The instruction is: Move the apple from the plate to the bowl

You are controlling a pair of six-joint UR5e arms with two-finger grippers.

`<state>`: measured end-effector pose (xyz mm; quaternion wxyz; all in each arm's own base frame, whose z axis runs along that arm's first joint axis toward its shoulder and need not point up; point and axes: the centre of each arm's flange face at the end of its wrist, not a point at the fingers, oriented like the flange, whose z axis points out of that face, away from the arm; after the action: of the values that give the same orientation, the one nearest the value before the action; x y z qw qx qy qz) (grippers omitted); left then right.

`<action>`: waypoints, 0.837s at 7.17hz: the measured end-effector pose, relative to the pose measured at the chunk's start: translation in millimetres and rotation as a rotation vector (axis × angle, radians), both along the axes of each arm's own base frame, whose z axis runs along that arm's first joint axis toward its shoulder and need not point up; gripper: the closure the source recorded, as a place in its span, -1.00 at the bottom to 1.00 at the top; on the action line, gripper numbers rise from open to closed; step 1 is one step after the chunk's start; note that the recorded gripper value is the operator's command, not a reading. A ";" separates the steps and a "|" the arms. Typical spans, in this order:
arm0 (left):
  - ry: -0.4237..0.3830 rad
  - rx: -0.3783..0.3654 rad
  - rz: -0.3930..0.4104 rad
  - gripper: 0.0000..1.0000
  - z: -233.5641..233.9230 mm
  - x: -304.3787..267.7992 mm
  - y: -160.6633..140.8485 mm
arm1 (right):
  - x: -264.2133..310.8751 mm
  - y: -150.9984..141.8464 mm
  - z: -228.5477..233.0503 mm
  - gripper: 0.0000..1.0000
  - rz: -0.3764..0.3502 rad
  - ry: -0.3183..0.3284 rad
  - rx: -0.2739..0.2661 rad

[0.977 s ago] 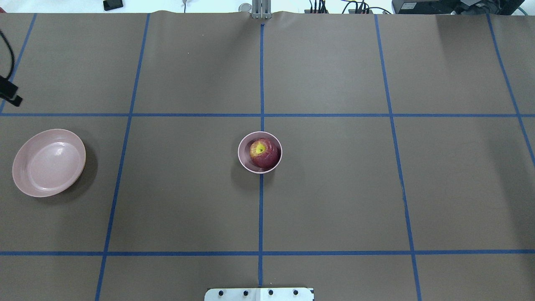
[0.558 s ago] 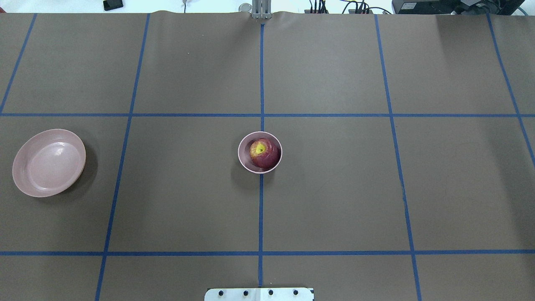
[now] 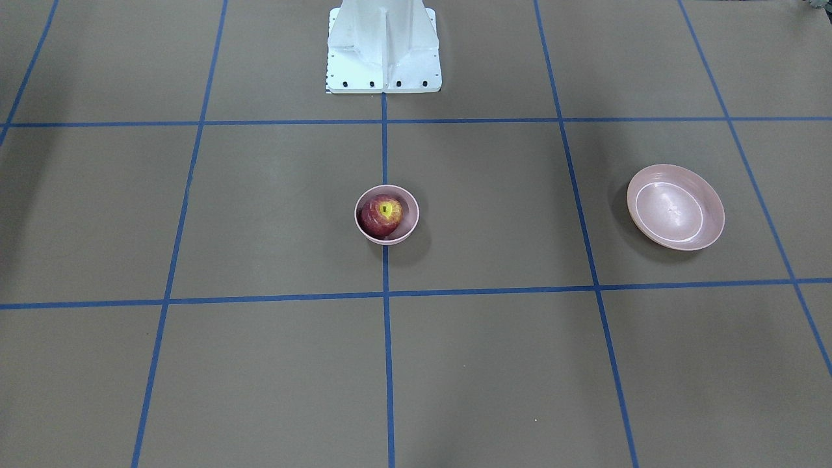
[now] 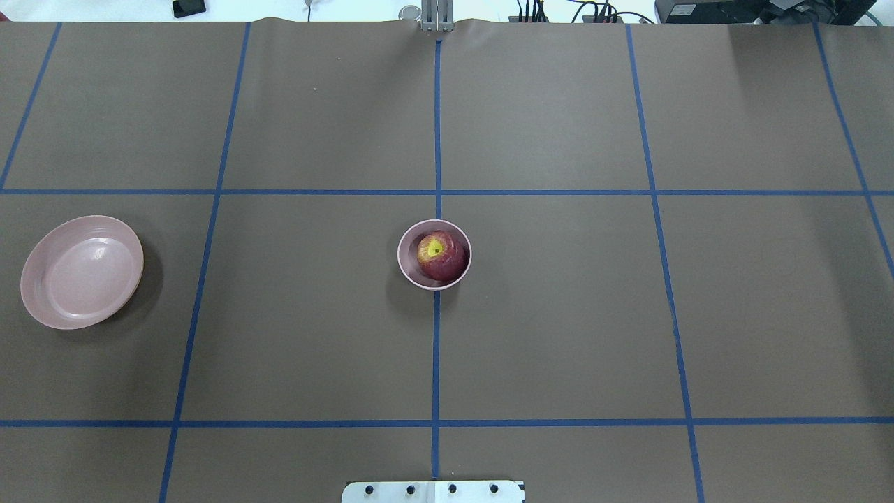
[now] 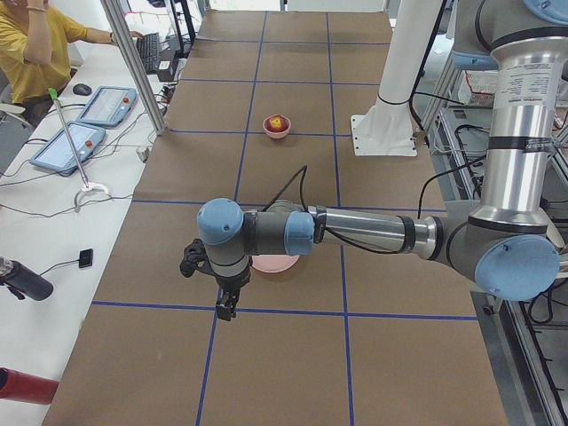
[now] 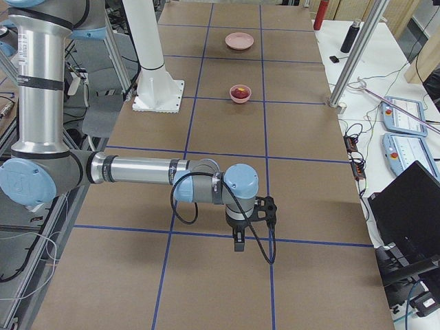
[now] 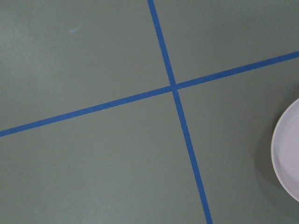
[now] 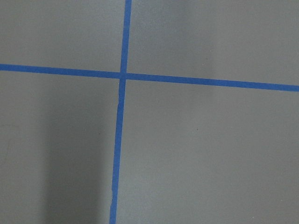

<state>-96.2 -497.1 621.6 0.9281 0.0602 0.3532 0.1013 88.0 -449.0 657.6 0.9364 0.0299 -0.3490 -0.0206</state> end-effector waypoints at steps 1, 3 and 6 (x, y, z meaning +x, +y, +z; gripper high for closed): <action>-0.001 0.004 -0.007 -0.96 -1.9 -1.8 1.0 | 0.1 0.1 -0.2 -1.00 0.000 -0.001 0.000; -0.003 0.004 -0.011 -0.96 -2.0 -2.3 1.4 | -0.1 0.1 -0.7 -1.00 0.002 -0.001 0.000; -0.004 -0.012 -0.013 -0.96 5.0 -2.1 7.8 | -0.4 0.6 -0.6 -1.00 0.004 -0.002 -0.002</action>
<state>-98.3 -489.2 626.6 0.9298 0.0567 0.3516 0.0935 87.7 -448.4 657.0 0.9361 0.0296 -0.3500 -0.0182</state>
